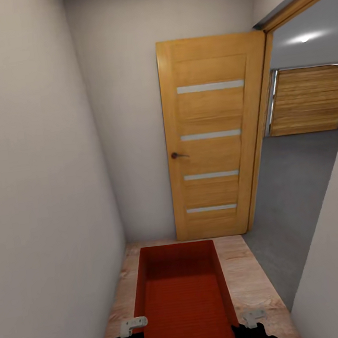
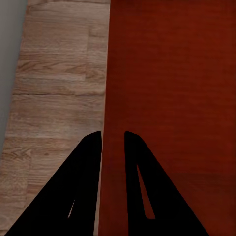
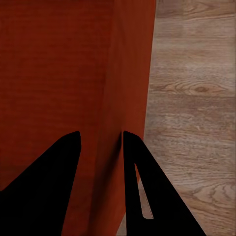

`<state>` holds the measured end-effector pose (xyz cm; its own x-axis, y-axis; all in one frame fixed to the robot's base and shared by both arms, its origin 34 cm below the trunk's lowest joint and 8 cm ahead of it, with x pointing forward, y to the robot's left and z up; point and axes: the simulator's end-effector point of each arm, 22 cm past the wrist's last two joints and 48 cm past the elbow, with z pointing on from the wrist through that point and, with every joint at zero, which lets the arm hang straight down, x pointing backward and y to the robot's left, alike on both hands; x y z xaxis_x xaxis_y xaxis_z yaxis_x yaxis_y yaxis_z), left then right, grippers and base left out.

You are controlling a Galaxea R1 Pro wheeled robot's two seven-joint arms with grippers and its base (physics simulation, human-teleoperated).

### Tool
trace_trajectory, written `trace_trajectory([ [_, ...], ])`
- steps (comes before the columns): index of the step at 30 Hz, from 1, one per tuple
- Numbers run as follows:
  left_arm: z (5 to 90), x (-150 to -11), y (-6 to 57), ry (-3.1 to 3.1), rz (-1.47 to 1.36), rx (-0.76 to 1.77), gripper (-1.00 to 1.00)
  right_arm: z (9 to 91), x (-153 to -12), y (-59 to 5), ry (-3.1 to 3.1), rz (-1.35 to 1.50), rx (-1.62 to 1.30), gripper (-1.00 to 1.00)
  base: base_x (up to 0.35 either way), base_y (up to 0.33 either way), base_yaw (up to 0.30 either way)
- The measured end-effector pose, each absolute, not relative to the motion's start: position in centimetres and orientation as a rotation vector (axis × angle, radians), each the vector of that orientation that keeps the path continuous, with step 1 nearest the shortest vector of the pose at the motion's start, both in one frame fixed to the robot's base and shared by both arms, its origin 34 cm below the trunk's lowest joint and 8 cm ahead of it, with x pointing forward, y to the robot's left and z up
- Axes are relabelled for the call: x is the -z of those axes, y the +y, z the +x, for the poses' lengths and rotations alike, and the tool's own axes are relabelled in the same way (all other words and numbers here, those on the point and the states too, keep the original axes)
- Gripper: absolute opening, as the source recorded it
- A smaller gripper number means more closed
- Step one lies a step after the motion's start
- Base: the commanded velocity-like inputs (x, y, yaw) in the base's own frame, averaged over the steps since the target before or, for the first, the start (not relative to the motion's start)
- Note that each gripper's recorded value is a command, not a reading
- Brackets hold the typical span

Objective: Move the two storage containers from the living room to the garage. In the garage, place one container on the floor and stack the other container on top of it (either order is fine).

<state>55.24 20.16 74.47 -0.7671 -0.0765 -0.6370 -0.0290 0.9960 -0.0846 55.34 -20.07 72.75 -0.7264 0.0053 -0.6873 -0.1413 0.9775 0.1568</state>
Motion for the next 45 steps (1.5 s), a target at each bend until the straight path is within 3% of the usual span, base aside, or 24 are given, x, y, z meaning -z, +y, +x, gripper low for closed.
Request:
trace_trajectory([
  [45, 55.22, -74.45, 20.20, 2.445, -0.073, 0.091, -1.00, 55.32, -72.73, -20.02, 2.373, -0.094, -0.256, -1.00, 0.326, 0.000, 0.000],
])
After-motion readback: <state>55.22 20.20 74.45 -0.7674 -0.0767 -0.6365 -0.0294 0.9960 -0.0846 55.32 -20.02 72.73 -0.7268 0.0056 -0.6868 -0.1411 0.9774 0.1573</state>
